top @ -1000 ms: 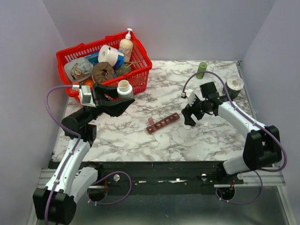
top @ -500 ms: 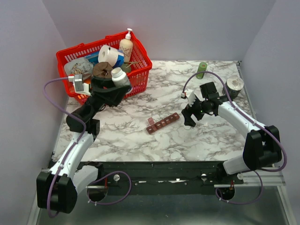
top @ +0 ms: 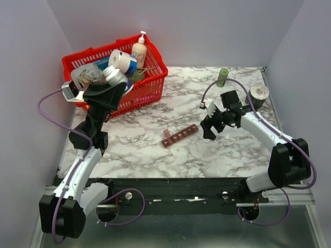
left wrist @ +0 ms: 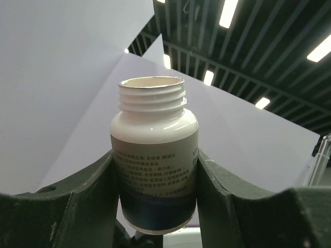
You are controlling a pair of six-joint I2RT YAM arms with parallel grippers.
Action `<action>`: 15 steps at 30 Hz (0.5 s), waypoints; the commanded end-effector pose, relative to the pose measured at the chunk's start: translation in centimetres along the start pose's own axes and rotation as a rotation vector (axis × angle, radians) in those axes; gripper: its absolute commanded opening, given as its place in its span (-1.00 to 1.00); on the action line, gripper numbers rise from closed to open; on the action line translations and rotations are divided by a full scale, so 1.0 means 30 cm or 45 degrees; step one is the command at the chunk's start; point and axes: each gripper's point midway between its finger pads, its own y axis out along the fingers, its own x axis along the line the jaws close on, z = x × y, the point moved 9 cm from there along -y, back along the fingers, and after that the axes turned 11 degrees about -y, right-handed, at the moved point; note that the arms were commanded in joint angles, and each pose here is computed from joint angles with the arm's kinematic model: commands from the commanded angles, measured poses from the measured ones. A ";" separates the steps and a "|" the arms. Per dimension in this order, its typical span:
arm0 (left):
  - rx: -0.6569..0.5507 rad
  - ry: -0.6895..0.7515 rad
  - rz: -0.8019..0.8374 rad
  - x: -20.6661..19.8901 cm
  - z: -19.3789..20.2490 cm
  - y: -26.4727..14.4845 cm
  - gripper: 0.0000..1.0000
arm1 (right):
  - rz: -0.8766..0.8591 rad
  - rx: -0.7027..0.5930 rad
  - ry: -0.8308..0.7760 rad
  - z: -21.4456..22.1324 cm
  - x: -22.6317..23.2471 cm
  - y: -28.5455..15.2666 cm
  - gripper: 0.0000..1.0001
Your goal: Sort the pills into containers
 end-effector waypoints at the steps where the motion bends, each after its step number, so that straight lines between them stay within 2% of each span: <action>1: 0.231 0.174 0.449 -0.136 0.038 -0.025 -1.00 | -0.030 -0.020 0.004 -0.007 -0.001 -0.008 0.99; 3: 0.327 0.228 0.457 -0.142 0.046 -0.009 -1.00 | -0.028 -0.019 0.002 -0.006 0.002 -0.010 0.99; 4: 0.554 0.316 0.431 -0.137 0.075 -0.020 -1.00 | -0.023 -0.020 -0.004 -0.005 0.000 -0.012 0.99; 6: 0.768 0.540 0.232 -0.065 0.073 0.015 -1.00 | -0.022 -0.020 -0.007 -0.004 0.004 -0.014 0.99; 7: 0.858 0.721 0.184 -0.067 0.077 0.009 -1.00 | -0.017 -0.022 -0.009 -0.006 0.003 -0.016 0.99; 8: 1.040 0.670 -0.270 -0.001 0.080 -0.044 -1.00 | -0.017 -0.021 -0.007 -0.005 0.002 -0.017 0.99; 9: 1.220 1.111 -0.090 0.019 0.104 -0.047 -1.00 | -0.015 -0.018 -0.009 -0.005 0.003 -0.017 0.99; 11: 1.390 1.335 -0.391 0.068 0.079 -0.115 -1.00 | -0.011 -0.012 -0.012 -0.003 0.000 -0.015 0.99; 12: 1.463 1.484 -0.336 0.082 0.075 -0.130 -1.00 | -0.012 -0.010 -0.009 -0.003 -0.002 -0.012 0.99; 13: 1.441 1.593 -0.290 0.054 0.063 -0.155 -1.00 | -0.015 -0.013 -0.009 -0.007 -0.004 -0.012 0.99; 15: 1.330 1.724 -0.239 0.103 0.076 -0.212 -1.00 | -0.020 -0.006 -0.006 -0.003 -0.004 -0.008 0.99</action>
